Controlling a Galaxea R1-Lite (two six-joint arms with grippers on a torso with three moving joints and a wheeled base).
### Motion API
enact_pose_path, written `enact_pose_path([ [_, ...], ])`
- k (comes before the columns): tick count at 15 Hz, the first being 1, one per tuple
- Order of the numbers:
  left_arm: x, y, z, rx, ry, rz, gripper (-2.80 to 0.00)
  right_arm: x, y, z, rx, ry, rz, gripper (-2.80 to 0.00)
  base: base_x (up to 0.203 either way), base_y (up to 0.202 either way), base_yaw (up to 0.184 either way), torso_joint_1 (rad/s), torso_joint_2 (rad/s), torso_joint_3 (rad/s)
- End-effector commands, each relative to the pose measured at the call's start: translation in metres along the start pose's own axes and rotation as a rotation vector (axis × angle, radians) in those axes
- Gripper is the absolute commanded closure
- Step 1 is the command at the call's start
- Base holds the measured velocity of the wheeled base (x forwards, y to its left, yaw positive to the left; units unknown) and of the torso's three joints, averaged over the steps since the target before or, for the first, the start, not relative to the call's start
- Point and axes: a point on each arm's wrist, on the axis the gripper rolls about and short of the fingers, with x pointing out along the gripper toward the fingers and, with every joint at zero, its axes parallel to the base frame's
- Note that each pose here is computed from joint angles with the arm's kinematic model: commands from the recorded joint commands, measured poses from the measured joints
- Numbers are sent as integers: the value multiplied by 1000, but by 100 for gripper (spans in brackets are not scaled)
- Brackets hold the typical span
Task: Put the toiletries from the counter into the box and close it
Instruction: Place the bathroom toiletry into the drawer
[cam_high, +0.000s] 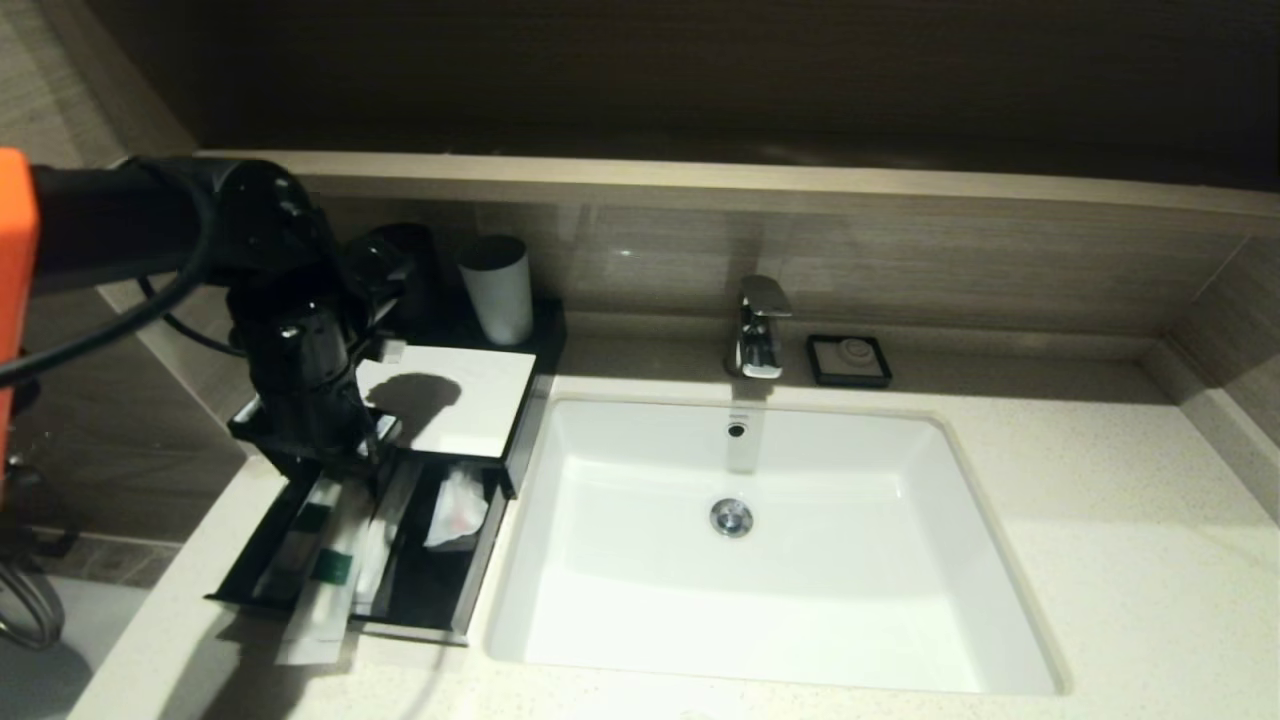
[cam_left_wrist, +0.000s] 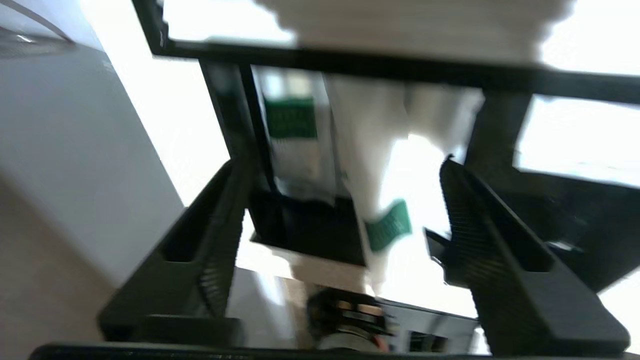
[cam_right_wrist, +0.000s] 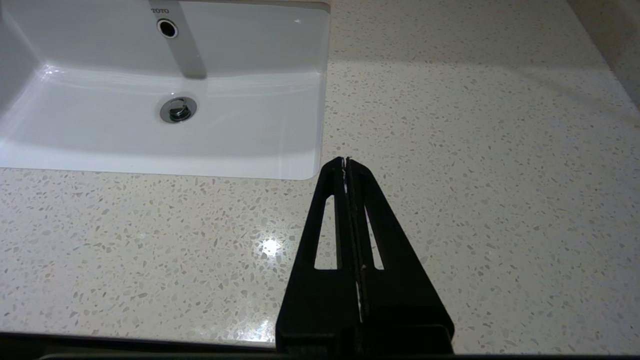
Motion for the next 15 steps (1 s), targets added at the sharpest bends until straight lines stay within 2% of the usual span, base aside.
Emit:
enact_pose_path([
  [1,-14,0,-9,-74,-10,-58,-280,0,0,0,0,-1,0,0,0,0,0,0,0,0],
  [2,-16,-2,-13,-111,20,-98,-280,0,0,0,0,-1,0,0,0,0,0,0,0,0],
  [4,-20,-4,-21,-144,85,-179,-280,0,0,0,1,-1,0,0,0,0,0,0,0,0],
  [6,-32,-1,-30,-184,93,-247,-280,0,0,0,1,-1,0,0,0,0,0,0,0,0],
  [7,-39,0,-35,-200,92,-273,0,0,0,0,1,-1,0,0,0,0,0,0,0,0],
  [10,-53,4,-53,-254,98,-303,0,0,0,0,1,-1,2,0,0,0,0,0,0,0],
  [15,-58,9,-97,-263,157,-293,0,0,0,0,0,-1,0,0,0,0,0,0,0,0],
])
